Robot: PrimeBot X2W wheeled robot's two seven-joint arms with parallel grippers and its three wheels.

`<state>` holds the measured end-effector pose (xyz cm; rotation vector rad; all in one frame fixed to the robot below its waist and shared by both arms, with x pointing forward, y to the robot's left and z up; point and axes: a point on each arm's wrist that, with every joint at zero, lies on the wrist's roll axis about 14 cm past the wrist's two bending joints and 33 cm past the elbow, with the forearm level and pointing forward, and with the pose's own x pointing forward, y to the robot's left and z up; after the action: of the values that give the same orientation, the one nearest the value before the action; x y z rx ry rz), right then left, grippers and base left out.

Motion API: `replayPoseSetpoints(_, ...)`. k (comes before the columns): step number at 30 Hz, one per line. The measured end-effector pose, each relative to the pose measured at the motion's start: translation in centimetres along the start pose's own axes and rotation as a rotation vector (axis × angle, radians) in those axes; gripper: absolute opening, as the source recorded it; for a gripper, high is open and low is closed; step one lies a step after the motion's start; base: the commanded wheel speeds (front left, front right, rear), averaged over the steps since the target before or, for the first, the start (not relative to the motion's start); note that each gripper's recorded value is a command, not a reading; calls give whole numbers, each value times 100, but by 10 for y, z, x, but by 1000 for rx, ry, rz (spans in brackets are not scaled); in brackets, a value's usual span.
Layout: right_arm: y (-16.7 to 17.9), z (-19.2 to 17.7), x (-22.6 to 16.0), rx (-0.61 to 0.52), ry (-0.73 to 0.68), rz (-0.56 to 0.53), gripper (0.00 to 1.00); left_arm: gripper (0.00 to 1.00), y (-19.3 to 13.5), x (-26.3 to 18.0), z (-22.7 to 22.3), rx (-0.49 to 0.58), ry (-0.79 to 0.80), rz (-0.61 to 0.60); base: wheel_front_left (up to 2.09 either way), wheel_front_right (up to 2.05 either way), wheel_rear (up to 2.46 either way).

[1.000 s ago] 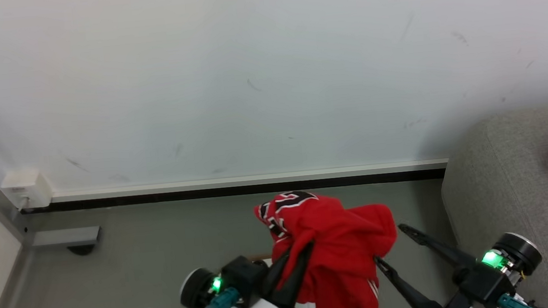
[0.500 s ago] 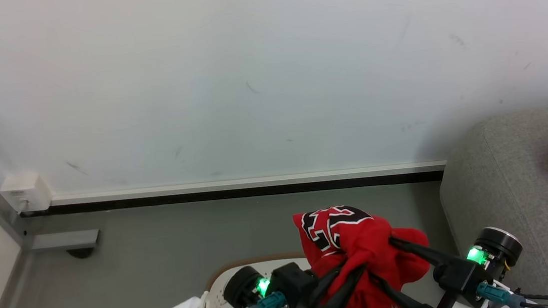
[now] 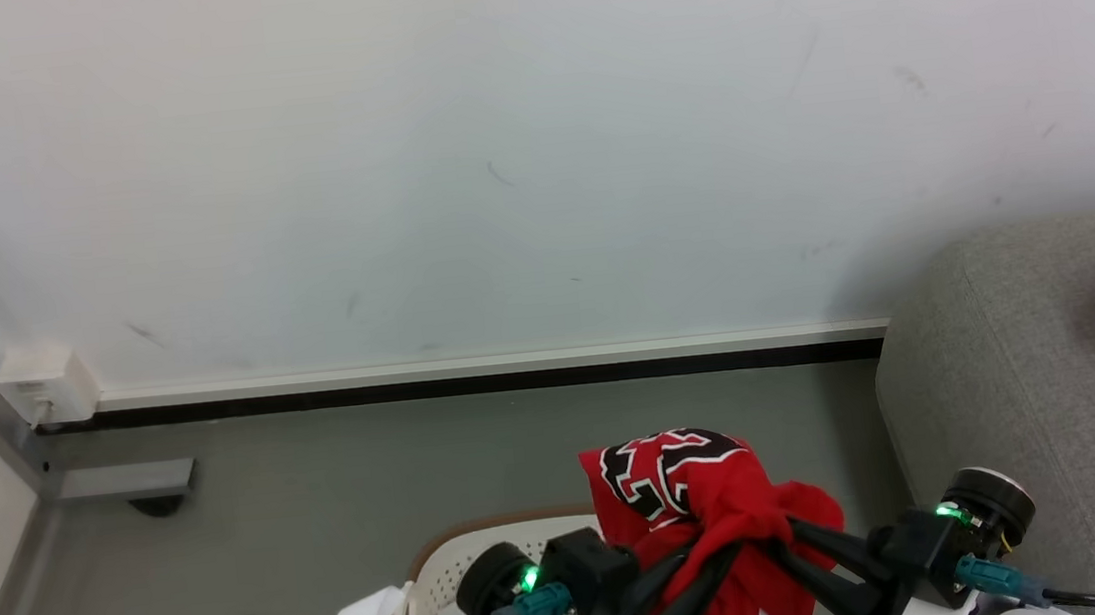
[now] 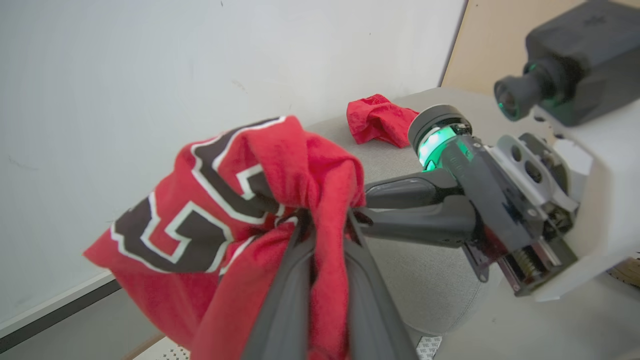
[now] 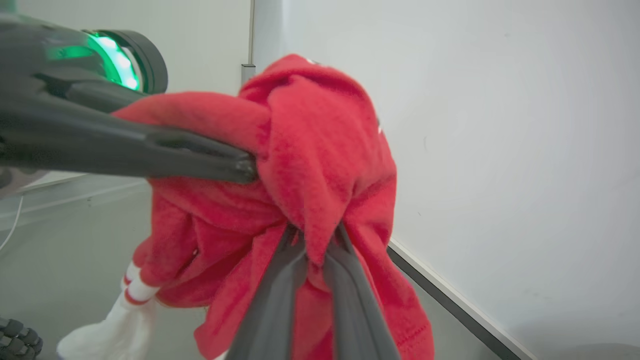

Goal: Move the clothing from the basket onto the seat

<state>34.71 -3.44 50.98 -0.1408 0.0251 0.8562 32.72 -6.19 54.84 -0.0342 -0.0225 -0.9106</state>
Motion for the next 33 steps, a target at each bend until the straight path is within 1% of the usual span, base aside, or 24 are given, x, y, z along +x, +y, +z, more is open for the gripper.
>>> replayPoseSetpoints(3,-7,0,-2,16,-4,-22,0,0,2,1,0,3,-3,2,0,0,0)
replayPoseSetpoints(4,-9,1,-2,22,-7,-30,0,2,3,1,-1,3,-1,4,0,0,0)
replayPoseSetpoints(5,-11,1,-3,26,-10,-36,0,8,4,1,-1,3,-2,6,0,0,0)
replayPoseSetpoints(7,-15,1,-4,35,-15,-53,0,23,4,1,-2,3,-2,8,0,0,0)
replayPoseSetpoints(8,-18,1,-5,41,-17,-66,0,35,5,1,-3,3,-3,11,0,0,0)
replayPoseSetpoints(10,-27,-2,-11,44,-8,-97,0,40,6,1,-5,3,0,14,0,0,0)
replayPoseSetpoints(11,-30,-3,-13,49,-7,-108,0,50,7,1,-6,1,1,16,0,0,0)
replayPoseSetpoints(12,-31,-3,-14,53,-9,-117,0,70,7,2,-8,-1,4,19,0,0,0)
replayPoseSetpoints(13,-33,-2,-14,55,-14,-126,0,96,6,3,-9,-4,1,18,0,0,0)
replayPoseSetpoints(14,-36,-2,-16,57,-18,-138,0,100,5,4,-10,-7,3,16,0,0,0)
replayPoseSetpoints(23,-57,-2,-42,60,-33,-245,0,100,-12,21,-19,-20,1,-43,0,0,0)
replayPoseSetpoints(33,-86,-13,-94,69,-14,-414,0,100,-41,47,-24,-35,3,-161,0,0,0)
